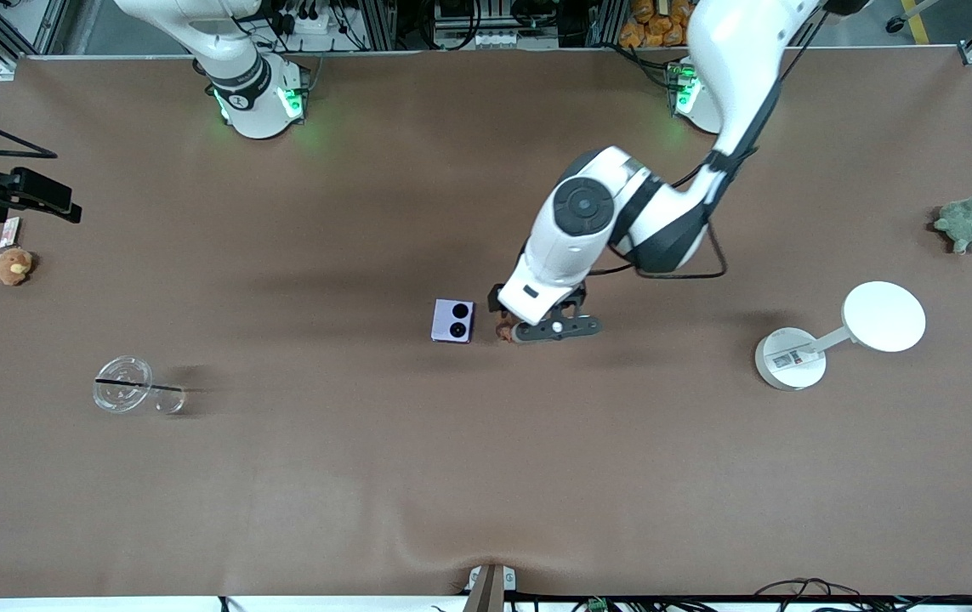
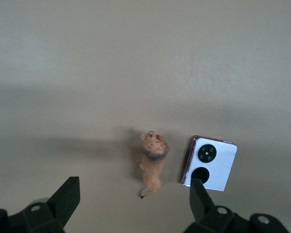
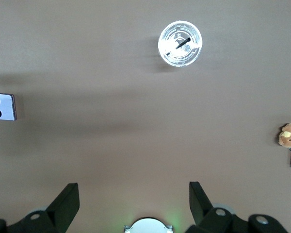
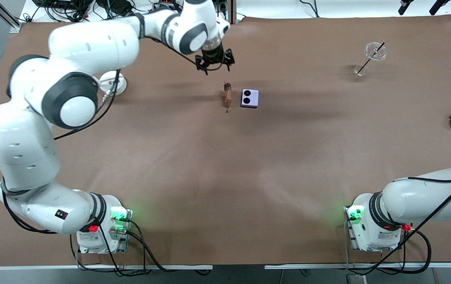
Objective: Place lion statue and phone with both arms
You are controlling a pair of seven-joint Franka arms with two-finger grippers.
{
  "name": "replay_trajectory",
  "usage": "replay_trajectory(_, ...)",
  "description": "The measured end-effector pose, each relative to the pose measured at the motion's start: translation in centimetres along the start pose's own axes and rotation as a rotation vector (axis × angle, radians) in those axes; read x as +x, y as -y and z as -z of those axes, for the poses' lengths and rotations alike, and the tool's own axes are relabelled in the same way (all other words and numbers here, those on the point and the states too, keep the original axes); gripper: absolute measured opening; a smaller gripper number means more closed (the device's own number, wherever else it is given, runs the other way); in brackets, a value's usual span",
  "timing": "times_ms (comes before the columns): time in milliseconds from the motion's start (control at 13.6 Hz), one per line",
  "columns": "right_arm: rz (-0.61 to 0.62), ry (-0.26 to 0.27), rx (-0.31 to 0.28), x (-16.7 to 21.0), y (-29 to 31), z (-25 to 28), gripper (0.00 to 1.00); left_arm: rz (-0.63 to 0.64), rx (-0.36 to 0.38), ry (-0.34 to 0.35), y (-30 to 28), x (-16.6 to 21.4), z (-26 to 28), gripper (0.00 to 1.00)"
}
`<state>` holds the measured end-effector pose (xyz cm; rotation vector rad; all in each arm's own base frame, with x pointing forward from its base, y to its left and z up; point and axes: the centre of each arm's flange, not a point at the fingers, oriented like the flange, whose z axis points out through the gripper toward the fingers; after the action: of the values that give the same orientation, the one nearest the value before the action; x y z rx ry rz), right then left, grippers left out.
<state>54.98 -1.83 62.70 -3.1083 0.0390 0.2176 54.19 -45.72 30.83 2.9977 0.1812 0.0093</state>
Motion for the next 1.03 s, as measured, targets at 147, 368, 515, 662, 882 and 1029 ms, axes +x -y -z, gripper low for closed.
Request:
replay_trajectory(147,0.001,0.000,0.000,0.0,0.0,0.0,1.00,0.007,0.008,-0.002,-1.0,-0.4,-3.0,1.00)
replay_trajectory(368,0.002,0.000,0.006,0.0,0.1,0.0,1.00,0.009,0.022,-0.001,-2.0,-1.1,-6.9,0.97)
replay_trajectory(515,0.002,0.002,0.007,0.1,0.1,-0.1,1.00,0.001,0.043,0.007,-1.9,-1.4,-8.7,0.90)
replay_trajectory(662,0.005,0.006,0.007,0.6,0.3,-0.6,1.00,-0.010,0.066,0.006,-1.4,-1.4,-10.0,0.83)
replay_trajectory(882,0.008,-0.001,0.007,1.2,0.5,-1.0,1.00,-0.004,0.076,0.013,-1.2,-1.4,-10.8,0.48)
replay_trajectory(1029,0.010,0.002,0.007,1.3,0.6,-1.2,1.00,-0.002,0.074,0.011,-1.2,-1.3,-10.7,0.37)
